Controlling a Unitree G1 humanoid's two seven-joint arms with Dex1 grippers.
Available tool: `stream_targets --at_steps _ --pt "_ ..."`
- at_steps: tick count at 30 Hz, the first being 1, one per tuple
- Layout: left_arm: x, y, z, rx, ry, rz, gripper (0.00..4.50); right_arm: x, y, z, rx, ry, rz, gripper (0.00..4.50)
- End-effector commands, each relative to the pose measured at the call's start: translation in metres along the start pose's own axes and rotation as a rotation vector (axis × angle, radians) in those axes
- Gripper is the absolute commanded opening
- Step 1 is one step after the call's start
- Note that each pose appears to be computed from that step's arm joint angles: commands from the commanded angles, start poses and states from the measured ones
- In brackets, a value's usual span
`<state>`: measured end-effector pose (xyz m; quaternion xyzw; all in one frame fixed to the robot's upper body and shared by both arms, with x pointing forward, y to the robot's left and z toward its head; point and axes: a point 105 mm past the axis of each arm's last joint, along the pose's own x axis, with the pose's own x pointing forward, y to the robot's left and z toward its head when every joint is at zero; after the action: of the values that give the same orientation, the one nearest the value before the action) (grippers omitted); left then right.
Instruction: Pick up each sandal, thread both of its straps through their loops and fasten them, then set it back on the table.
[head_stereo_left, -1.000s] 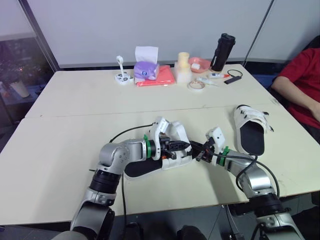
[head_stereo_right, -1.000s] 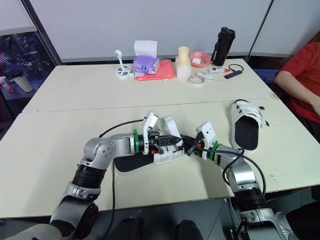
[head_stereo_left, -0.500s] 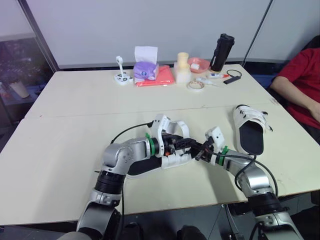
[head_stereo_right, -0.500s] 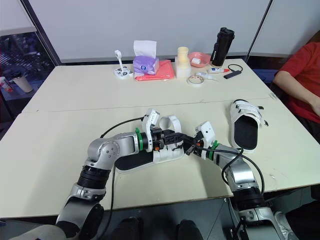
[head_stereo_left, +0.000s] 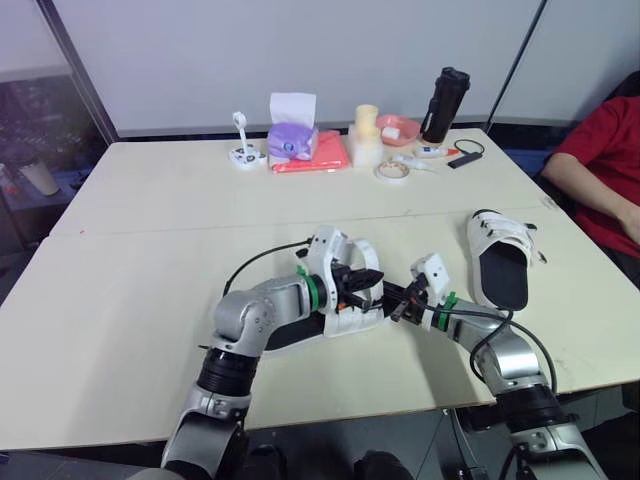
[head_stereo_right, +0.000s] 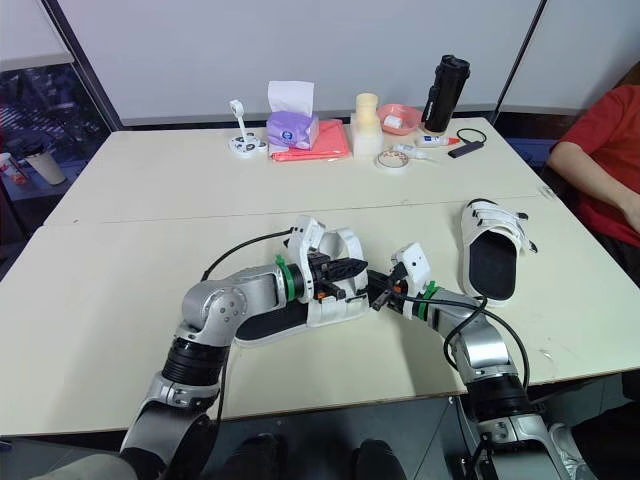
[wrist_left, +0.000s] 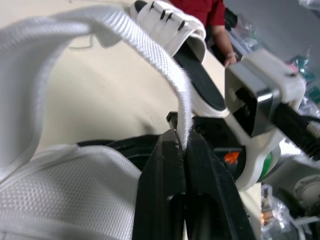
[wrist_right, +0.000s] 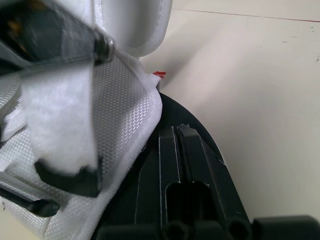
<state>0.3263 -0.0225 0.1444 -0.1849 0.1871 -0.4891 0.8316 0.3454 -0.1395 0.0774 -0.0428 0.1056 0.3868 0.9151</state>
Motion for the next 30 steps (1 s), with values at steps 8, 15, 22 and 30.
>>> stream_targets --at_steps 8,15,22,30 --pt "-0.020 0.010 -0.008 -0.280 0.098 -0.100 0.02 -0.004 0.003 -0.045 0.058 0.160 -0.016 0.00" --pt "-0.017 0.015 -0.026 -0.180 0.175 -0.062 0.02 -0.003 0.004 -0.046 0.064 0.157 -0.022 0.00" --pt "-0.013 0.013 -0.020 0.041 0.171 -0.062 0.02 -0.003 0.004 -0.046 0.068 0.155 -0.024 0.00" --pt "-0.012 -0.009 0.007 0.328 0.112 -0.141 0.02 -0.002 0.004 -0.045 0.070 0.152 -0.025 0.00"
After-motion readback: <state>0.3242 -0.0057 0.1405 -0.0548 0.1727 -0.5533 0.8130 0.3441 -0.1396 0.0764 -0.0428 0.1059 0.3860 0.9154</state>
